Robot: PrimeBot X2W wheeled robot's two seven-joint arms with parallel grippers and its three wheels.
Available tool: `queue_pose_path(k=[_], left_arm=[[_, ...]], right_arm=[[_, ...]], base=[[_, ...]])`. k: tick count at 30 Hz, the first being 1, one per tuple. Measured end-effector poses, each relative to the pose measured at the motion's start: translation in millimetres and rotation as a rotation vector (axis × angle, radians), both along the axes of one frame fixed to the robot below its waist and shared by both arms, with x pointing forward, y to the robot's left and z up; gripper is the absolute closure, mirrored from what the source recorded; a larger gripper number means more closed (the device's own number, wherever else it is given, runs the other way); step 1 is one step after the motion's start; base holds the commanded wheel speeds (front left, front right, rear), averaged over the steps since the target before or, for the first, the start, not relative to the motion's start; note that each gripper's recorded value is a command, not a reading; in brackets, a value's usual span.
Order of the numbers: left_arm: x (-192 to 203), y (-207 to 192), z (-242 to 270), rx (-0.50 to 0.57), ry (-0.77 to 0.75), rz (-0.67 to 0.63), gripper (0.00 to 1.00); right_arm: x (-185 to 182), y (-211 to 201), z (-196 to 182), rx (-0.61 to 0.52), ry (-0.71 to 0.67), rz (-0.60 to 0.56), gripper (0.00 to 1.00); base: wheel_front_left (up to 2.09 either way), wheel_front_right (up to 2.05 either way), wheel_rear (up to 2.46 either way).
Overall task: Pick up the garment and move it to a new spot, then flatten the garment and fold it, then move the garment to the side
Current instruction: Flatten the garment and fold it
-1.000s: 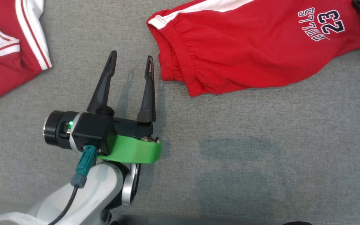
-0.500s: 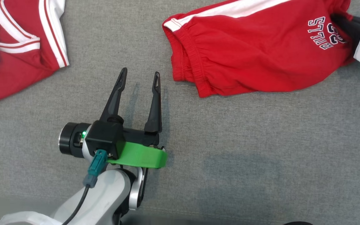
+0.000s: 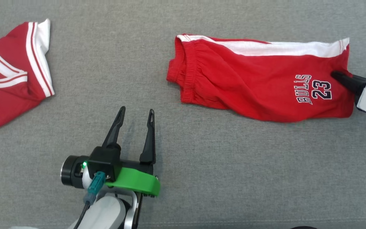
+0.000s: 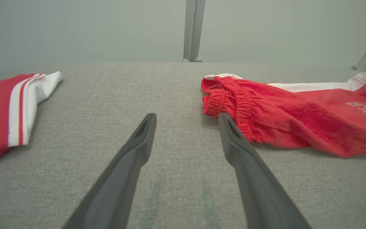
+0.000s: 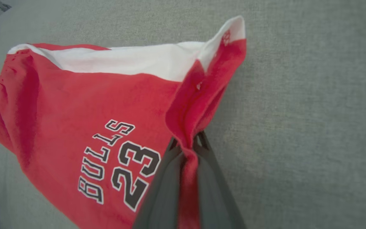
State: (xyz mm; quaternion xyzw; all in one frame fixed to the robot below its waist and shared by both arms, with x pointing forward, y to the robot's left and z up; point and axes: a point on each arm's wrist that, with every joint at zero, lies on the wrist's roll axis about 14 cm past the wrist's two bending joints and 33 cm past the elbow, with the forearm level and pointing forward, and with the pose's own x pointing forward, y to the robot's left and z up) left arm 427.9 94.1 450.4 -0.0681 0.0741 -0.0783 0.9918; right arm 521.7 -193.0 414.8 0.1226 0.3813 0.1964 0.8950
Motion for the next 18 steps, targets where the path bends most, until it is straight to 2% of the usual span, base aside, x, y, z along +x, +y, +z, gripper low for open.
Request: queue_pose_path(k=[6,9,11,12,15,18], left_arm=[[-7,-23,5,-0.031,-0.013,-0.065,0.0],[-10,-25,4,-0.031,-0.011,-0.076,0.0],[-11,-23,3,-0.035,-0.005,-0.062,0.0],[-11,-20,3,-0.042,-0.005,-0.047,0.0],[-12,-16,3,-0.056,-0.002,-0.02,0.0],[-15,-13,2,-0.066,0.005,-0.003,0.0]], right_arm=[[-13,-47,1,-0.008,-0.04,-0.188,1.0],[-18,-66,-1,-0.041,-0.037,-0.235,1.0],[-19,-90,-2,-0.091,-0.033,-0.282,1.0],[-18,-117,1,-0.145,-0.041,-0.334,1.0],[-6,-132,12,-0.193,-0.078,-0.353,1.0],[15,-109,30,-0.166,-0.137,-0.3,1.0]], base=[[0.0,0.0,0.0],[0.0,0.0,0.0],[0.0,0.0,0.0],[0.0,0.0,0.0],[0.0,0.0,0.0],[0.0,0.0,0.0]])
